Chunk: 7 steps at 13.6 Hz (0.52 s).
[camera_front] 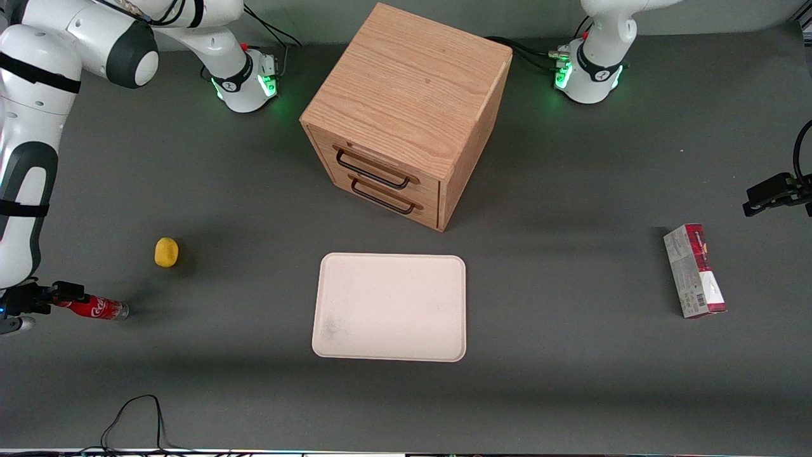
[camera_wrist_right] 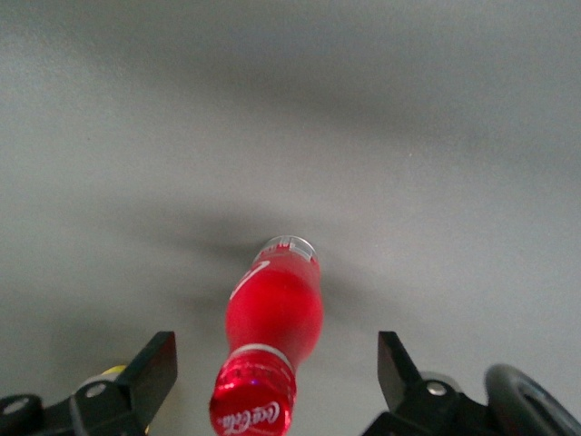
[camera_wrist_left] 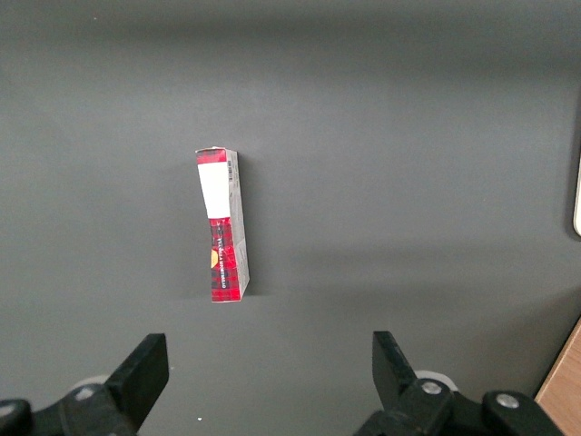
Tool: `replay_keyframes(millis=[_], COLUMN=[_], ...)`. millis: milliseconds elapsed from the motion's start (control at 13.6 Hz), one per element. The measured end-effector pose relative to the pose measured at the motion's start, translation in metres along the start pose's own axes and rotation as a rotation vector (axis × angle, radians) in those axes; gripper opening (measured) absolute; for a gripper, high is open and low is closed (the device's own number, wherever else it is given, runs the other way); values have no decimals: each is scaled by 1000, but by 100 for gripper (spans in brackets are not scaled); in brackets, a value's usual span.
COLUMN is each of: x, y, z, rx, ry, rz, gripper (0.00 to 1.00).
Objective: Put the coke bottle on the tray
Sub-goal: 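Lower the open right gripper around the bottle and close on it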
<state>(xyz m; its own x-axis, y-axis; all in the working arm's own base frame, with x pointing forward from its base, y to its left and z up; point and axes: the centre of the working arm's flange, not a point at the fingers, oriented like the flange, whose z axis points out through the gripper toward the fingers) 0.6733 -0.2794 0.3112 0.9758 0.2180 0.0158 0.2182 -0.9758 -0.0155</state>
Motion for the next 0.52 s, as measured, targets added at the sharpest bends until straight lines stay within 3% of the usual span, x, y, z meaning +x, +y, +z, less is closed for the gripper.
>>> replay_keyframes(millis=[221, 368, 516], x=[-2, -1, 0], y=[0, -2, -3], z=[3, 3, 3], rx=[4, 4, 4], ry=[-6, -6, -5], rz=[2, -1, -3], gripper=[91, 73, 49])
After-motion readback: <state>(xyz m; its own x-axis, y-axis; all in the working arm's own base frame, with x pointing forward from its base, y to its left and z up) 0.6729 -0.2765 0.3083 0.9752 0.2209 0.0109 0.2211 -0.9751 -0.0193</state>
